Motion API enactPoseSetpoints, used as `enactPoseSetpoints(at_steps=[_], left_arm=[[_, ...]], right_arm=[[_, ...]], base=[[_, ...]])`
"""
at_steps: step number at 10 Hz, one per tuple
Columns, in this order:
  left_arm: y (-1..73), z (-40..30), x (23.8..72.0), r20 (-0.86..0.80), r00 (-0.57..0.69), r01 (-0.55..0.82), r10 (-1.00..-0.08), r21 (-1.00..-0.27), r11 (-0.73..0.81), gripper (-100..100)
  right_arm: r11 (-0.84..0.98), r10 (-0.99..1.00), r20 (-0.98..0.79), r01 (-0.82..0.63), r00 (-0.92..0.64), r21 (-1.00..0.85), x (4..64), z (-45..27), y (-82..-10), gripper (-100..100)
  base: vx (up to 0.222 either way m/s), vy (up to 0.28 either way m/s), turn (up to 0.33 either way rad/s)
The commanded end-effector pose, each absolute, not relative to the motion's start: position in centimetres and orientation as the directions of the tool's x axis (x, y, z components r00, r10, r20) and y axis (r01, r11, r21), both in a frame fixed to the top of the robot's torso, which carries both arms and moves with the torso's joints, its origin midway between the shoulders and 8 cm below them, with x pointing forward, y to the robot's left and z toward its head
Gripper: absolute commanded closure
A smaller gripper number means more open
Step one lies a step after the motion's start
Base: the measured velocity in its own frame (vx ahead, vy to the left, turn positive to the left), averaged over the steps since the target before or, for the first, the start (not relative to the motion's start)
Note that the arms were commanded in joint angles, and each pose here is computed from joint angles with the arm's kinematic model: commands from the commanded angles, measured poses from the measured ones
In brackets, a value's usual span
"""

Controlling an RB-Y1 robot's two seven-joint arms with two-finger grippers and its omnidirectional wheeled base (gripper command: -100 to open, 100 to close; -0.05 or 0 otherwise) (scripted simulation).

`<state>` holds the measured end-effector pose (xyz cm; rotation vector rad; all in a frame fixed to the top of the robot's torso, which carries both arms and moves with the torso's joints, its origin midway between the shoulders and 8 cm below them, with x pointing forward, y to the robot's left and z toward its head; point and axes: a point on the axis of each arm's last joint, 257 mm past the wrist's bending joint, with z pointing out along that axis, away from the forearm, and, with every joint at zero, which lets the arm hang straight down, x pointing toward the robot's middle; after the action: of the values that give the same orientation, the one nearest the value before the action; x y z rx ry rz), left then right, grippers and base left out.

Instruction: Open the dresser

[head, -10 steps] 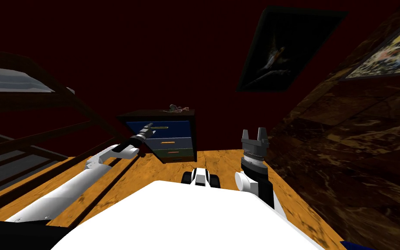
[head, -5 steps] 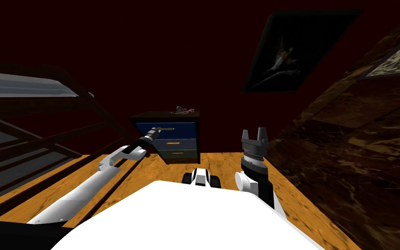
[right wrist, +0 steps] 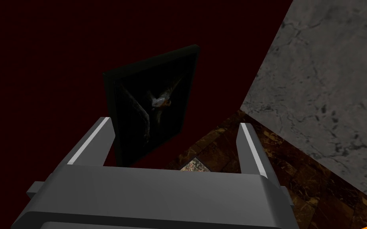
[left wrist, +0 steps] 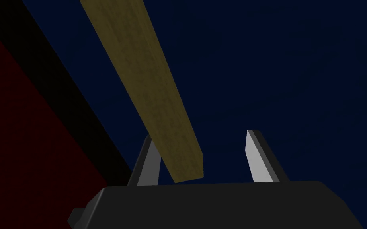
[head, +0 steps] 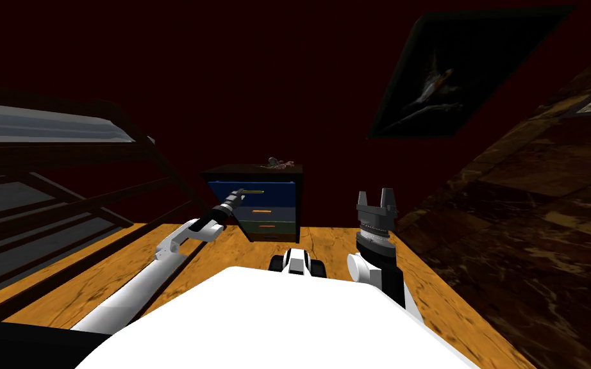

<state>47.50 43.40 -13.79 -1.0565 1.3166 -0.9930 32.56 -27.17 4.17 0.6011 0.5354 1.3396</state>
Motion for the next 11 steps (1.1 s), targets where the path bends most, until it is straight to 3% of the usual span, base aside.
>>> enactPoseSetpoints(at_steps=[1,11], left_arm=[[40.7,-16.0,47.2,-0.215,0.003,-0.064,-0.977,-0.975,0.214,100],[28.9,-13.9,45.5,-0.218,-0.046,-0.019,-0.975,-0.975,0.219,100]], right_arm=[[0.124,0.988,-0.015,-0.726,0.155,0.676,32.6,4.2,-27.2,0],[0.124,0.988,-0.015,-0.727,0.155,0.676,32.6,4.2,-27.2,0]], base=[[0.012,0.05,-0.006],[0.03,0.083,0.063]])
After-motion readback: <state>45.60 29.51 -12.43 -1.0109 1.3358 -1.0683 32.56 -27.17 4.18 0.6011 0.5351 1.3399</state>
